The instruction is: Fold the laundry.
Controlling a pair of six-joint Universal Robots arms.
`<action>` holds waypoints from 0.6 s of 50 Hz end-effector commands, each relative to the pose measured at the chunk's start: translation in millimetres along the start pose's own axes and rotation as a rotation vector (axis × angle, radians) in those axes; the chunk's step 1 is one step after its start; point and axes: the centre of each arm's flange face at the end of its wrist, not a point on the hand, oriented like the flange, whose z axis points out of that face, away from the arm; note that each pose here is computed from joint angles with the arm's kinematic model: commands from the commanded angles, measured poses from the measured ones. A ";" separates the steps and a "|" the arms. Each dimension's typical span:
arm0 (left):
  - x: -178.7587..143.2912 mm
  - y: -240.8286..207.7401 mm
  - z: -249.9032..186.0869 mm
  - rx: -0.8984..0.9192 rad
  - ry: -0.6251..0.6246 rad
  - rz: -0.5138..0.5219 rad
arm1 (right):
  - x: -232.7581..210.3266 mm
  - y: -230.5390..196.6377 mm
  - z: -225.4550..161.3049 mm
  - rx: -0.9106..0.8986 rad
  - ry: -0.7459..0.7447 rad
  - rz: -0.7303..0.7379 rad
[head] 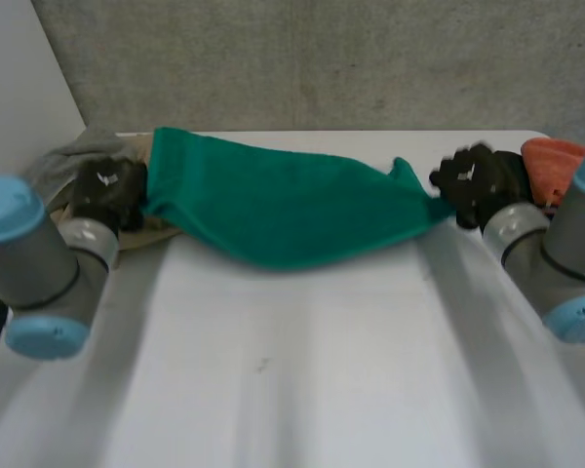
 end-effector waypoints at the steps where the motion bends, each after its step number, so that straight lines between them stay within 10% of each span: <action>1: 2.1 12.6 -7.8 -0.003 -0.003 0.001 | -3.1 35.3 4.4 -0.080 -0.038 0.164; 30: -15.5 -13.7 -32.1 -0.063 -0.024 -0.010 | 29.6 78.5 -1.4 -0.364 -0.174 0.601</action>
